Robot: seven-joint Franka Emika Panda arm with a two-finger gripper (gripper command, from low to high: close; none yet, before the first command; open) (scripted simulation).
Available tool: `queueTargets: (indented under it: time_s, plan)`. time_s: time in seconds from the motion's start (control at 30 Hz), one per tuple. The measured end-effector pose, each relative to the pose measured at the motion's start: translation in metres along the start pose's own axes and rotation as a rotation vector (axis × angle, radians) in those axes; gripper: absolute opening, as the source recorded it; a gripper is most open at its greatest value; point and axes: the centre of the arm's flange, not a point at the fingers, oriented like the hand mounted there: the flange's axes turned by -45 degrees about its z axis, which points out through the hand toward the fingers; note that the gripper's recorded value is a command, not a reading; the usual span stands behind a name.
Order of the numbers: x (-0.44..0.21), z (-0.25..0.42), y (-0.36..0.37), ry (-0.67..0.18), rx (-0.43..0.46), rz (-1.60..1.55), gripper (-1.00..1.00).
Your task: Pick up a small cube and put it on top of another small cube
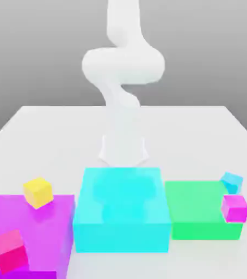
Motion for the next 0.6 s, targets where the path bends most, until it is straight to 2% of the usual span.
queueTargets:
  time_s: [0.3,0.6]
  plan:
    - [-0.050,0.137,-0.118,-0.158,0.249,-0.595,0.00]
    - [-0.162,0.221,-0.243,-0.253,0.496,-1.207,0.00]
